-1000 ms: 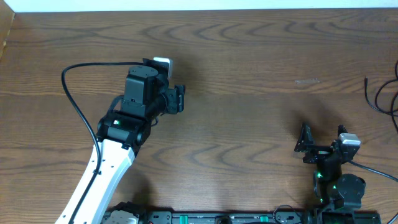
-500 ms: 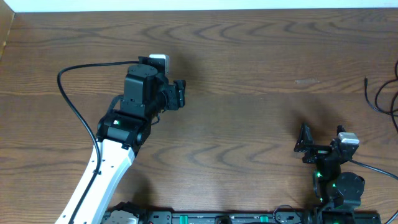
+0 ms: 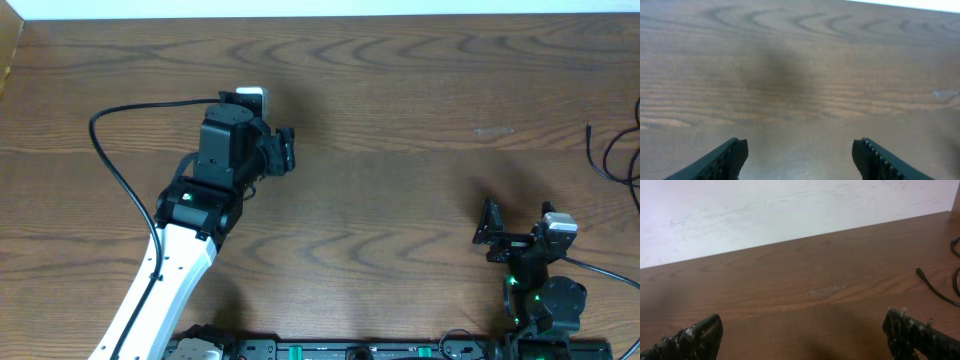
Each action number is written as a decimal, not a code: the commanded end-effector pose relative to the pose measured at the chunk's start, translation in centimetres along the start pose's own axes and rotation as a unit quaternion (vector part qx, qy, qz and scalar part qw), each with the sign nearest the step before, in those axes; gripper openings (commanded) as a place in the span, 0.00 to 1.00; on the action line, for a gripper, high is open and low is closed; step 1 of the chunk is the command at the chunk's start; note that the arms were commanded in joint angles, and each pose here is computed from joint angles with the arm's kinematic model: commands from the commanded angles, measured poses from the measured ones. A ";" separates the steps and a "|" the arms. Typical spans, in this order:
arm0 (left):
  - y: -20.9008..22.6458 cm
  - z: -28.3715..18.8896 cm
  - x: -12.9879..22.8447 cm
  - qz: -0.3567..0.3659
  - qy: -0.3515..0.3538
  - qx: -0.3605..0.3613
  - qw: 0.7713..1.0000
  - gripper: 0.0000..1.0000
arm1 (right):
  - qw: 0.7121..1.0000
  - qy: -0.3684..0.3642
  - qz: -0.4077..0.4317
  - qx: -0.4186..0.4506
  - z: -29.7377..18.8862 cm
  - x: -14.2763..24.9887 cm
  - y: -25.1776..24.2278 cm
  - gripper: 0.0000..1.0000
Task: Untangle cables
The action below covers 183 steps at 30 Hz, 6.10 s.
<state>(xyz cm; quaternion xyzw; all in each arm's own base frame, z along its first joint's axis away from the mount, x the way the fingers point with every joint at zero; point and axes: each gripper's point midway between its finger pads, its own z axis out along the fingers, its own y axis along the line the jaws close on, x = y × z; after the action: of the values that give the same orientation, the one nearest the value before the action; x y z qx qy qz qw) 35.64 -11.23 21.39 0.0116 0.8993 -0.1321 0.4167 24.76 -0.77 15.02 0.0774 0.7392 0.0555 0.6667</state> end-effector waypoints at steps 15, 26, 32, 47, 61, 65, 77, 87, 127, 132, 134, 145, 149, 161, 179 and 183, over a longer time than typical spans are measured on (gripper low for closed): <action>-0.9 -0.2 -3.4 -0.014 -0.128 0.026 0.991 0.72 | 1.000 0.004 0.005 0.005 0.0 0.2 -0.2 0.99; 1.9 -6.9 -1.4 -0.040 -0.206 0.004 0.978 0.72 | 1.000 0.004 0.005 0.005 0.0 0.2 -0.2 0.99; 3.8 -10.7 2.8 -0.057 -0.245 0.003 0.968 0.73 | 1.000 0.004 0.005 0.005 0.0 0.2 -0.2 0.99; 7.0 -10.8 7.1 -0.072 -0.320 -0.013 0.944 0.72 | 1.000 0.004 0.005 0.005 0.0 0.2 -0.2 0.99; 9.1 -10.3 7.2 -0.091 -0.408 -0.033 0.908 0.72 | 1.000 0.004 0.005 0.005 0.0 0.2 -0.2 0.99; 10.1 -8.9 8.8 -0.095 -0.369 -0.058 0.923 0.72 | 1.000 0.004 0.005 0.005 0.0 0.2 -0.2 0.99; 11.6 -6.7 12.0 -0.085 -0.293 -0.094 0.948 0.72 | 1.000 0.004 0.005 0.005 0.0 0.2 -0.2 0.99; 11.1 -6.4 12.2 -0.077 -0.285 -0.079 0.952 0.73 | 1.000 0.004 0.005 0.005 0.0 0.2 -0.2 0.99; 11.1 -6.4 12.2 -0.077 -0.285 -0.079 0.952 0.73 | 1.000 -0.016 0.004 -0.002 -0.2 -0.7 0.1 0.99; 11.1 -6.4 12.2 -0.077 -0.285 -0.079 0.952 0.72 | 1.000 -0.016 0.004 -0.005 -0.2 -0.7 0.3 0.99; 11.1 -6.4 12.2 -0.077 -0.285 -0.079 0.952 0.72 | 1.000 -0.016 0.004 -0.006 -0.2 -0.7 0.3 0.99; 11.1 -6.4 12.2 -0.077 -0.285 -0.079 0.952 0.72 | 1.000 -0.016 0.004 -0.006 -0.2 -0.6 0.3 0.99; 11.1 -6.4 12.2 -0.077 -0.285 -0.079 0.952 0.72 | 1.000 -0.016 0.004 -0.006 -0.2 -0.6 0.3 0.99; 11.1 -6.4 12.2 -0.077 -0.285 -0.079 0.952 0.72 | 1.000 -0.016 0.004 -0.006 -0.2 -0.6 0.3 0.99; 11.1 -6.4 12.2 -0.077 -0.285 -0.079 0.952 0.72 | 1.000 -0.016 0.004 -0.006 -0.2 -0.6 0.3 0.99; 11.1 -6.4 12.2 -0.077 -0.285 -0.079 0.952 0.72 | 1.000 -0.016 0.004 -0.006 -0.2 -0.6 0.3 0.99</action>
<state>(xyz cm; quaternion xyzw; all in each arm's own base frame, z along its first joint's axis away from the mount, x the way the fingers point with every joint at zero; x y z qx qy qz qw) 24.49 -0.29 15.40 -0.1316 0.7292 -0.1057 0.6631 24.65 -0.77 15.66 0.0773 0.7297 0.0567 0.6771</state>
